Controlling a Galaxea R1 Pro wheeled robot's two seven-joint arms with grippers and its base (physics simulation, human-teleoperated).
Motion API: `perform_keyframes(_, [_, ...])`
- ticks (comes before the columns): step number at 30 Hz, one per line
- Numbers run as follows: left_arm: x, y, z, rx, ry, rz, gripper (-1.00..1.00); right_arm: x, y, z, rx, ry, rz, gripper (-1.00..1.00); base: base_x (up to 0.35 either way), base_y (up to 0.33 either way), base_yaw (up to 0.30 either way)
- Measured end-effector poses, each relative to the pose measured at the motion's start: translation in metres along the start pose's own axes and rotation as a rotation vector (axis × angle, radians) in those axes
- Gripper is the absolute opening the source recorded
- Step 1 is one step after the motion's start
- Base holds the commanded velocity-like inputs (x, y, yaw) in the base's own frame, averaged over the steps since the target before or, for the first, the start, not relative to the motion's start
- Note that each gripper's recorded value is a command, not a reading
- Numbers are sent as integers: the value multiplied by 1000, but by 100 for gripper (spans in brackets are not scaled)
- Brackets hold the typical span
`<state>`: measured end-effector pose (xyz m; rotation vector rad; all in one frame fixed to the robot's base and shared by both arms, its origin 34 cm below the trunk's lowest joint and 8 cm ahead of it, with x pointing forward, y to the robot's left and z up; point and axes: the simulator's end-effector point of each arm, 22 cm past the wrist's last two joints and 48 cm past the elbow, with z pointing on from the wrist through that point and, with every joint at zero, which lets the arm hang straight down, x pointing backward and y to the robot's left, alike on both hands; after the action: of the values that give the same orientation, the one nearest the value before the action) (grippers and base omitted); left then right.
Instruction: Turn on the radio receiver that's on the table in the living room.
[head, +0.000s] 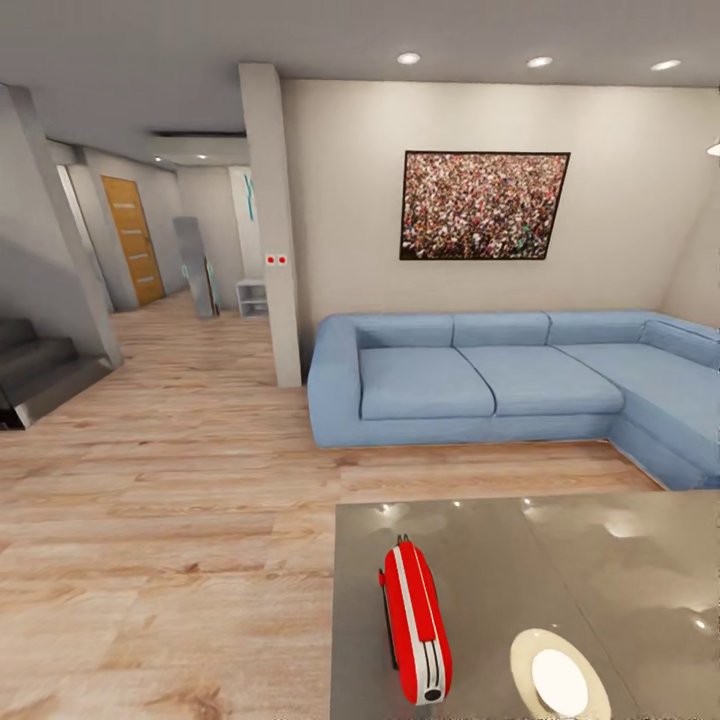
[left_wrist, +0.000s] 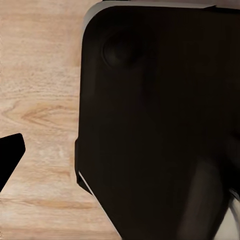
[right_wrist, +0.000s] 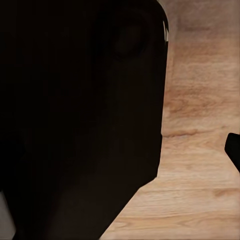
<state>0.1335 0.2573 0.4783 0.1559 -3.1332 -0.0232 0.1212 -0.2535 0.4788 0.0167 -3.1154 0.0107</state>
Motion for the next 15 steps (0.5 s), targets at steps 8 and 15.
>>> perform_keyframes(8, [5, 0, 0, 0, 12, 1, 100, 5, 0, 0, 0, 13, 0, 100, 0, 0, -33])
perform_keyframes(15, [10, 1, 0, -2, 28, 7, 100, 10, -2, 0, 3, 30, -3, 100, 0, 0, -3])
